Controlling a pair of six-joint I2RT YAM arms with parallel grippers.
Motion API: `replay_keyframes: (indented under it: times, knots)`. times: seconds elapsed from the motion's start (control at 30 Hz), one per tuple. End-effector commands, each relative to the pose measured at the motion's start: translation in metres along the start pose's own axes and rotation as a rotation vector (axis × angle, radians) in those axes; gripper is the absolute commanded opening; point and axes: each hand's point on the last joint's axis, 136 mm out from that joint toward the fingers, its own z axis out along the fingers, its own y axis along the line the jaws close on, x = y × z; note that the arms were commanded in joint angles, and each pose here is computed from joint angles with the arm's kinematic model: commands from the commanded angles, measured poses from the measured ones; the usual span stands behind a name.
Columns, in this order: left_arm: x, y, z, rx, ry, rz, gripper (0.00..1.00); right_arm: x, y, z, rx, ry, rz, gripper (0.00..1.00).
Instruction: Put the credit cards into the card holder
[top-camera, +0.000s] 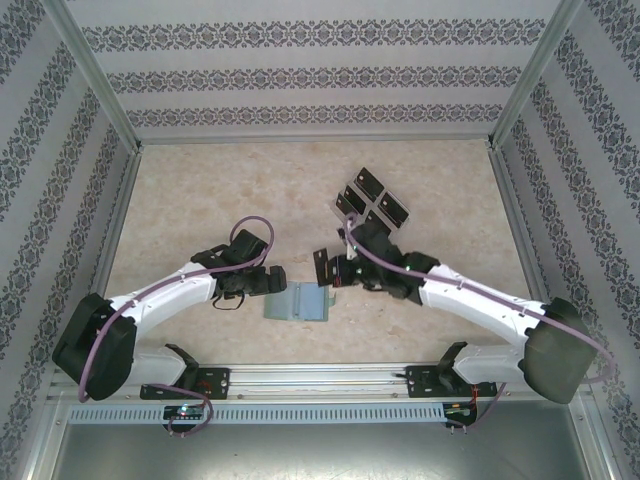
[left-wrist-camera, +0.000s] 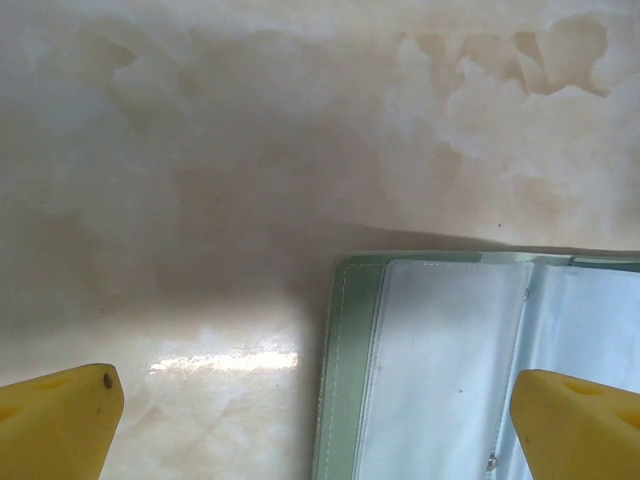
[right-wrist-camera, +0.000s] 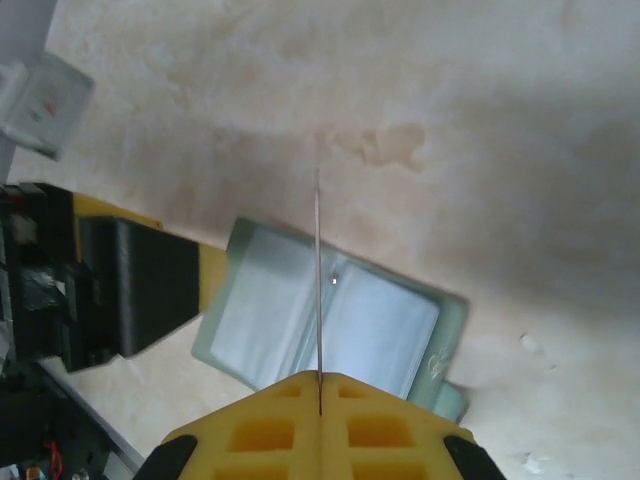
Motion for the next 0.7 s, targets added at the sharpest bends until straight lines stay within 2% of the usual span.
replay_keyframes:
  times: [0.0,0.2,0.43,0.67]
  knots:
    - [0.020,0.012,0.008,-0.037,0.079,0.044,1.00,-0.012,0.026,0.003,-0.110,-0.161,0.147,0.00]
    - [0.035,0.023,0.017,-0.083,0.109,0.039,1.00,0.020,0.033,0.028,-0.114,-0.153,0.173,0.00]
    - [0.045,0.045,0.020,-0.156,0.110,0.009,0.98,0.033,0.025,0.047,-0.098,-0.151,0.222,0.00]
    - [0.050,0.052,0.025,-0.177,0.113,-0.002,0.98,0.045,0.013,0.055,-0.080,-0.133,0.252,0.00]
